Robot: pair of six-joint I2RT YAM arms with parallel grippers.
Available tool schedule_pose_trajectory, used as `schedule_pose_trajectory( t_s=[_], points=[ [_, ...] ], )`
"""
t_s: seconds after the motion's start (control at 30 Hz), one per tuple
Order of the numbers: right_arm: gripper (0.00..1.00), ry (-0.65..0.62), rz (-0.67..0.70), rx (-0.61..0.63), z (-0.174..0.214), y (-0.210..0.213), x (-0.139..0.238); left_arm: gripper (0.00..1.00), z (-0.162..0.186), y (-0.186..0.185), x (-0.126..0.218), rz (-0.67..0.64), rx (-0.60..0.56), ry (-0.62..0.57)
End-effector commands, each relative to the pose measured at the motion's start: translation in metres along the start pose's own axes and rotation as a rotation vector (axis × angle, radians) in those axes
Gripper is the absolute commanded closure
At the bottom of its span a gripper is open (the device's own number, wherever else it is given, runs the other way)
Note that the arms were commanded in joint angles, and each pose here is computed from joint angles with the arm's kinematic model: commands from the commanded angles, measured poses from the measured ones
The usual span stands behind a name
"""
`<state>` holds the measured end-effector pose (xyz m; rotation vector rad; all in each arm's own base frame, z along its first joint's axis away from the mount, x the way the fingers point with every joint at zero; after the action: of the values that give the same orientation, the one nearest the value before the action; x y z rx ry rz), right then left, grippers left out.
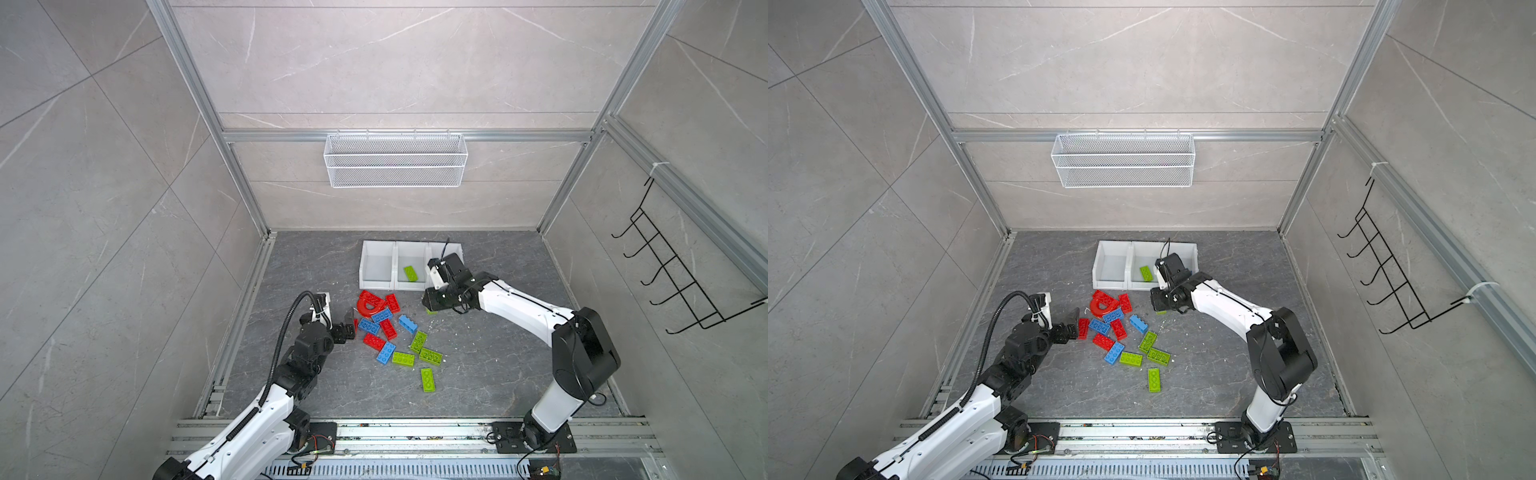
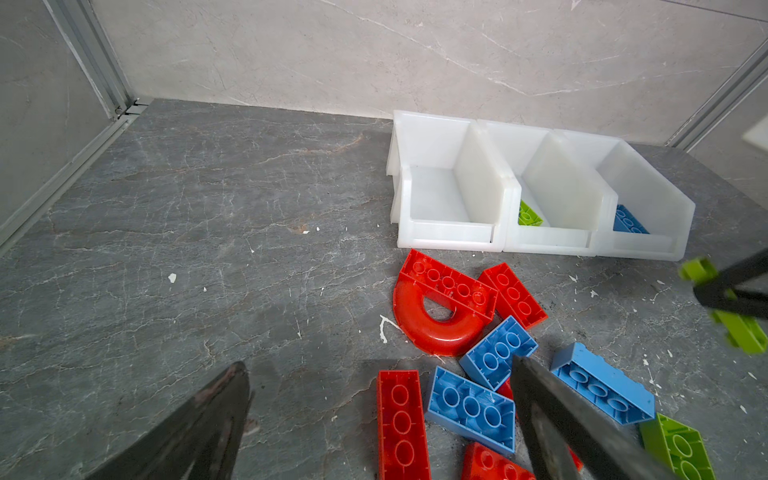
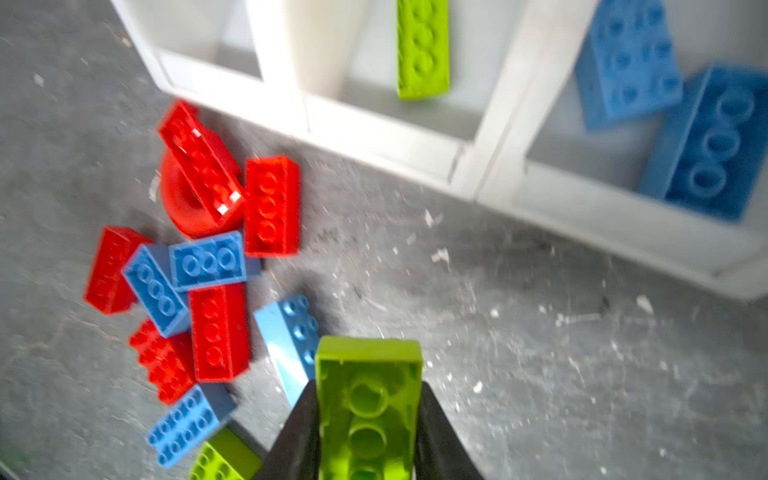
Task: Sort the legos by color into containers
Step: 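Lift the green brick with the right gripper toward the bin, then lower the green brick into the middle compartment and open the right gripper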
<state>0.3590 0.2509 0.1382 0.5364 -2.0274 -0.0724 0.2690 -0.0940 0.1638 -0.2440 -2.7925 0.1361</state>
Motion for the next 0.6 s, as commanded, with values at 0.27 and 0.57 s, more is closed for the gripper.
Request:
schedule_pose_trajectory(
  t_s=[0.27,0.57],
  points=[
    [0.82,-0.169,-0.004,0.022,-0.091,0.005,-0.051,0.00,-0.007,-0.006,-0.002,0.035,0.030,-0.029],
    [0.67,-0.196,0.070,0.015,-0.118,-0.011,-0.081,0.00,-0.007,-0.010,-0.004,0.057,0.047,-0.018]
  ],
)
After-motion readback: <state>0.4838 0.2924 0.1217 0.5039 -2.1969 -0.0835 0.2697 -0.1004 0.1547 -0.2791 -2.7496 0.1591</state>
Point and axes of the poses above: each gripper's point midway between its finger pads, its own x axis back along the fingers, its own y axis along the line the jaws close on, z = x × y, the point moved 2 cm from there along x, back along the fingers, and after that the axes turned 1 degree about -x, right-handed, at the moved point
